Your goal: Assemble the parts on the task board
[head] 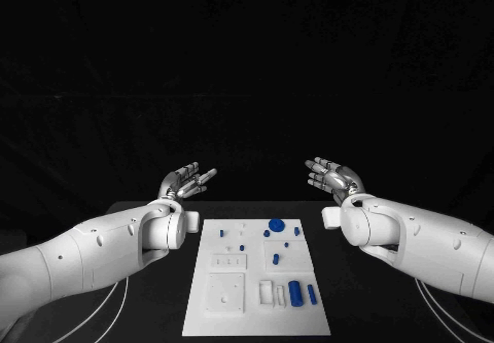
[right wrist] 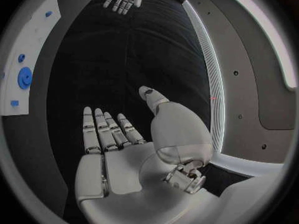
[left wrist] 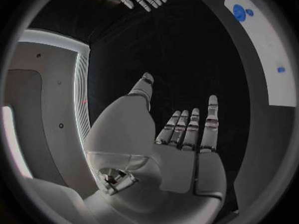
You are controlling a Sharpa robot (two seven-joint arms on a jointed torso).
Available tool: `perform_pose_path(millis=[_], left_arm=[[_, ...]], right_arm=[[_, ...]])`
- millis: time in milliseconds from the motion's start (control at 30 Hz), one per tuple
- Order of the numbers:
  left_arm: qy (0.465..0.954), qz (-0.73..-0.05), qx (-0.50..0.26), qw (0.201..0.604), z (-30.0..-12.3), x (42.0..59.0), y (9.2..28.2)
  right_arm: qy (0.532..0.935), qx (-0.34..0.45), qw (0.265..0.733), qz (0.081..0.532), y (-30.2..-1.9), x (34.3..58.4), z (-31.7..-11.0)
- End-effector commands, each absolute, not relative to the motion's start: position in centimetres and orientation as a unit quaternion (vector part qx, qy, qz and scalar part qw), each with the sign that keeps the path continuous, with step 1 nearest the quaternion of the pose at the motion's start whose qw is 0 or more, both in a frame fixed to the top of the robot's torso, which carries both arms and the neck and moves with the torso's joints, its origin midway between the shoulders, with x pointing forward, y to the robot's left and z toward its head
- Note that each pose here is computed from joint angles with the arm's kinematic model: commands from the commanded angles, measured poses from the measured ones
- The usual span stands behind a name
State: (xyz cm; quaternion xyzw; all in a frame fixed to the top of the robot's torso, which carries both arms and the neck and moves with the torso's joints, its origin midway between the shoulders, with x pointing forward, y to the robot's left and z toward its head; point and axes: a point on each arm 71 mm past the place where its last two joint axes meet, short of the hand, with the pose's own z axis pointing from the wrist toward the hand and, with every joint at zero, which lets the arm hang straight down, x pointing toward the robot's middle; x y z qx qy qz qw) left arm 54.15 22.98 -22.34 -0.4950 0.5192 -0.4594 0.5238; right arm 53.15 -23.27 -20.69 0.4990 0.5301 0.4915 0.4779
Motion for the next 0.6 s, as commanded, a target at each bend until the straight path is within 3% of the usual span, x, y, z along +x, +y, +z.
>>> perform_pose_path(millis=[33, 200, 367, 400, 600], left_arm=[[0.545, -0.478, -0.5, 0.474, -22.3, 55.4, 22.9], [0.55, -0.475, -0.498, 0.474, -21.7, 56.8, 23.7], [0.551, -0.474, -0.497, 0.474, -21.5, 57.2, 23.9], [0.551, -0.48, -0.493, 0.472, -21.4, 56.9, 24.4], [0.55, -0.488, -0.479, 0.479, -21.1, 56.6, 24.6]], right_arm=[[0.609, 0.457, 0.41, 0.502, -22.7, 53.9, -21.0], [0.634, 0.447, 0.395, 0.492, -23.5, 55.1, -20.6], [0.643, 0.443, 0.39, 0.488, -23.8, 55.5, -20.4], [0.653, 0.385, 0.458, 0.465, -24.4, 55.9, -20.1], [0.665, 0.308, 0.521, 0.438, -24.3, 56.2, -19.7]])
